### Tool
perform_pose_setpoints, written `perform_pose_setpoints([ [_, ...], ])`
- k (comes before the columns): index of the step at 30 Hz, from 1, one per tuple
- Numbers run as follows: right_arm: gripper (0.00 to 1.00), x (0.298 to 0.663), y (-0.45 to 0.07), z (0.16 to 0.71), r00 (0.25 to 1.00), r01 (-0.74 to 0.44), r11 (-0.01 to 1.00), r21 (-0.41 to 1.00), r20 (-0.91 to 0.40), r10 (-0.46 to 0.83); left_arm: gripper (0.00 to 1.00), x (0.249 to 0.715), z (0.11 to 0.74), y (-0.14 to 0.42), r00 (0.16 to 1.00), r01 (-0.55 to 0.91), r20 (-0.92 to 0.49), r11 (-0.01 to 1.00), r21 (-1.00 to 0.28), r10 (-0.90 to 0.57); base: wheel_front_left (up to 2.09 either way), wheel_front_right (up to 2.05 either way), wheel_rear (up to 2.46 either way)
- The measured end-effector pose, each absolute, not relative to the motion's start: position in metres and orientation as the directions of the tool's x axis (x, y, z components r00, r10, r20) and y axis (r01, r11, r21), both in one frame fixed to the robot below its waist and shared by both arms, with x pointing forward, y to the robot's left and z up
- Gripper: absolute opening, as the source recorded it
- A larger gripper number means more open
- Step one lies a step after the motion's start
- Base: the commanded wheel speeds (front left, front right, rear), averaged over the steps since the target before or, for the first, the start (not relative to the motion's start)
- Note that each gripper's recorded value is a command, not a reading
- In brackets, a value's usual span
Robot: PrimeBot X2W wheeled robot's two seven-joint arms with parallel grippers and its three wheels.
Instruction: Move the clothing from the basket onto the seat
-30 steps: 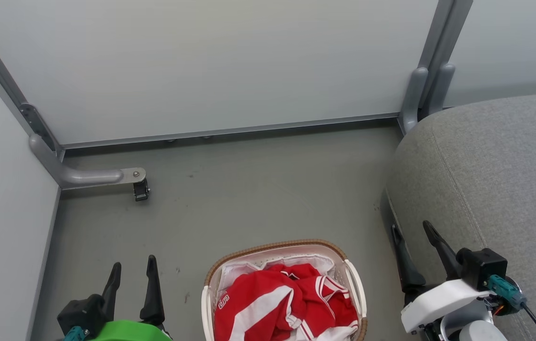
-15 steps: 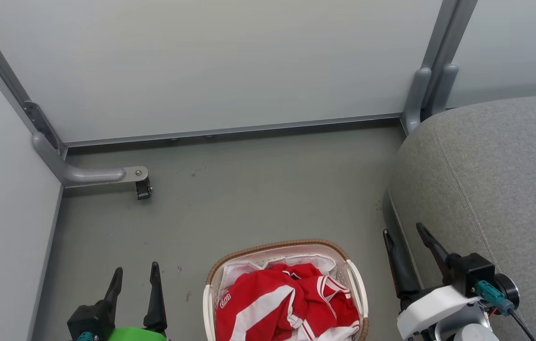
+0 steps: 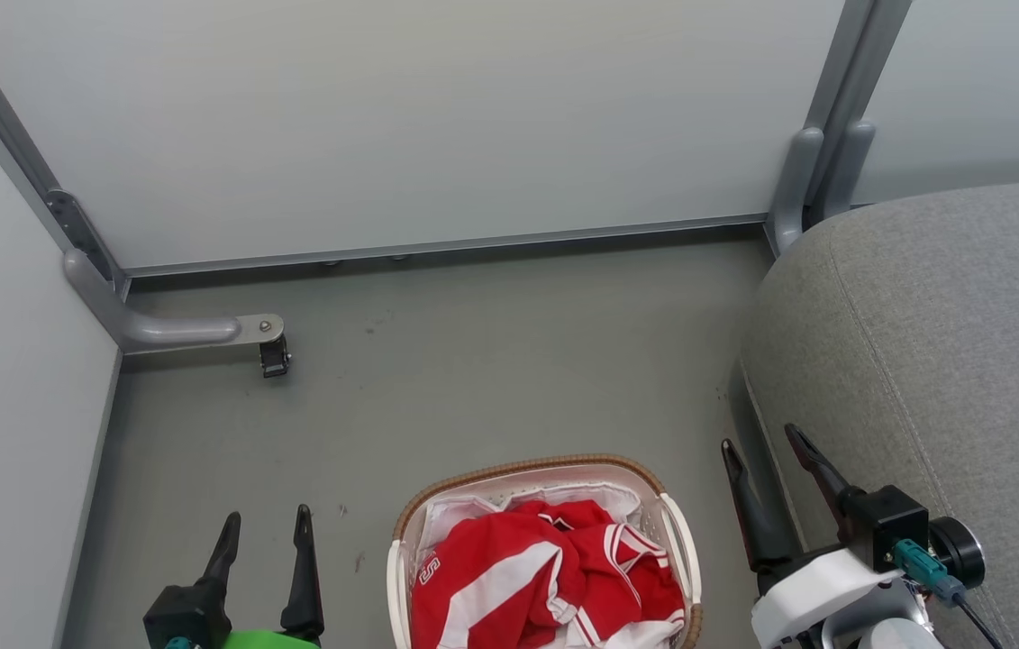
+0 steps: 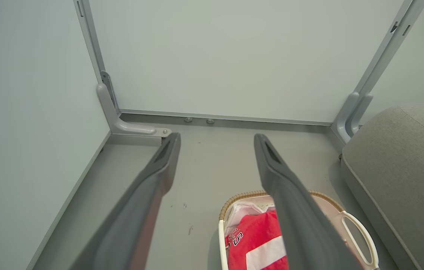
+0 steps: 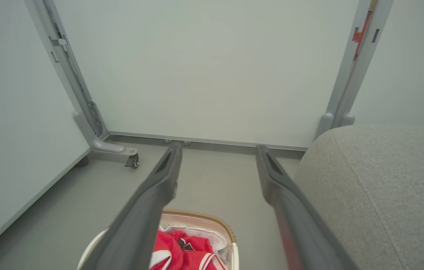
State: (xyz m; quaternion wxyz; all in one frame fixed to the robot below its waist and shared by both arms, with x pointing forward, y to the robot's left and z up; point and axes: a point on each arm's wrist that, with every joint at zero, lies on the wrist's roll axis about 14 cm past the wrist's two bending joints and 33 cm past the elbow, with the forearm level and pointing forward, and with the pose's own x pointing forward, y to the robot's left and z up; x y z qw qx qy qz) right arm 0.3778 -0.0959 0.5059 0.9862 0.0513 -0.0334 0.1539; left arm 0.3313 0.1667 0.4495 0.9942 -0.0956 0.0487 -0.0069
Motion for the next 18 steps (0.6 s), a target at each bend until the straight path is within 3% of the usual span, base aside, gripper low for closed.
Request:
perform_pose_setpoints([
  [18, 1.00, 0.3789, -0.0980, 0.5036, 0.953, -0.300, 0.949, 0.095, 0.076, 0.294, 1.00, 0.3316, 0.4463, 0.1613, 0.994, 0.019, -0.106, 0.981, -0.194, -0.040, 0.00, 0.00, 0.00],
])
